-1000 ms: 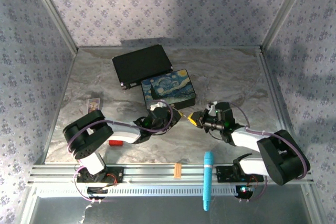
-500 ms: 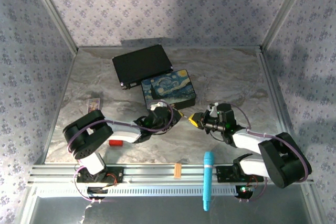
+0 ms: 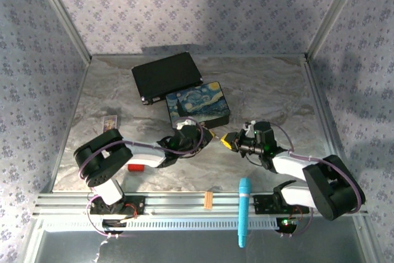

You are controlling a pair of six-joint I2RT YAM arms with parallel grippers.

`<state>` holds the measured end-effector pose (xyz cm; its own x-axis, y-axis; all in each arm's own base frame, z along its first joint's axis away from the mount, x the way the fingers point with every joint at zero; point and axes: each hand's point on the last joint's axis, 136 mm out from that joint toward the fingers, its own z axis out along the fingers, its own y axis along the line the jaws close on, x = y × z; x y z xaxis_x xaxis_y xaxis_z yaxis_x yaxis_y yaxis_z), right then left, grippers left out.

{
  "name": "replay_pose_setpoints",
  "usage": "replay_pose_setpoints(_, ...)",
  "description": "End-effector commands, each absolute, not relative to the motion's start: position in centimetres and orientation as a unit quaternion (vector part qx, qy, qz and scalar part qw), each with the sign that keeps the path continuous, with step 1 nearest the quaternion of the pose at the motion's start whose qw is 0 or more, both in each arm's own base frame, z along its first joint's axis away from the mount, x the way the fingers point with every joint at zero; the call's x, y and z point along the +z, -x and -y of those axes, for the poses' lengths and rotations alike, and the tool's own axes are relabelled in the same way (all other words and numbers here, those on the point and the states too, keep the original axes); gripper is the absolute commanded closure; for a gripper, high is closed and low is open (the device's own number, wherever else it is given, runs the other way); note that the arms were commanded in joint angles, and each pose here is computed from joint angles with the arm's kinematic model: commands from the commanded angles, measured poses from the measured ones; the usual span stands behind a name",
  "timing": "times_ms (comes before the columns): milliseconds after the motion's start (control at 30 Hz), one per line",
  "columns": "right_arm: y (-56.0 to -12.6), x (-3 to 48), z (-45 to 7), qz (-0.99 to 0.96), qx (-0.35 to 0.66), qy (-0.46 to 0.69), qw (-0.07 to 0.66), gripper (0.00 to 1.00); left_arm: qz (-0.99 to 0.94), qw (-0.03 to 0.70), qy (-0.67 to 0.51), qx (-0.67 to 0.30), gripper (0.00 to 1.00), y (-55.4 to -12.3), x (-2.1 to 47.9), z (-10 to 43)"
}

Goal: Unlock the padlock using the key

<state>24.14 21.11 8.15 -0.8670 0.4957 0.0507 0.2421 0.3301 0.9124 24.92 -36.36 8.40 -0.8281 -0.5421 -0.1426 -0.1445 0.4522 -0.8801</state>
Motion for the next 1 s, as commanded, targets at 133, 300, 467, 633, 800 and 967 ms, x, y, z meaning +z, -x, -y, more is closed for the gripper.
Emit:
replay_pose_setpoints(133,-24.0,8.0,-21.4,-0.808,0.532,-0.227,0.111,1.00,-0.817,0.173,0.237,-0.496,0.93,-24.7,8.6,36.6)
replay_pose_setpoints(300,-24.6,8.5,-21.4,-0.799,0.541,-0.229,0.126,1.00,-0.813,0.169,0.237,-0.505,0.93,-24.5,8.9,36.7)
replay_pose_setpoints(467,-25.3,9.7,-22.2,-0.790,0.558,-0.218,0.129,1.00,-0.806,0.158,0.237,-0.519,0.93,-24.3,9.5,37.1)
replay_pose_setpoints(633,-25.4,9.5,-22.4,-0.793,0.554,-0.219,0.125,1.00,-0.796,0.153,0.237,-0.536,0.93,-24.2,10.4,37.4)
replay_pose_setpoints(800,-26.1,10.2,-22.4,-0.785,0.564,-0.220,0.135,1.00,-0.793,0.147,0.235,-0.543,0.96,-23.9,10.8,37.4)
replay_pose_setpoints(967,-26.8,10.5,-23.4,-0.774,0.581,-0.221,0.123,1.00,-0.789,0.144,0.227,-0.552,0.96,-23.5,11.4,37.7)
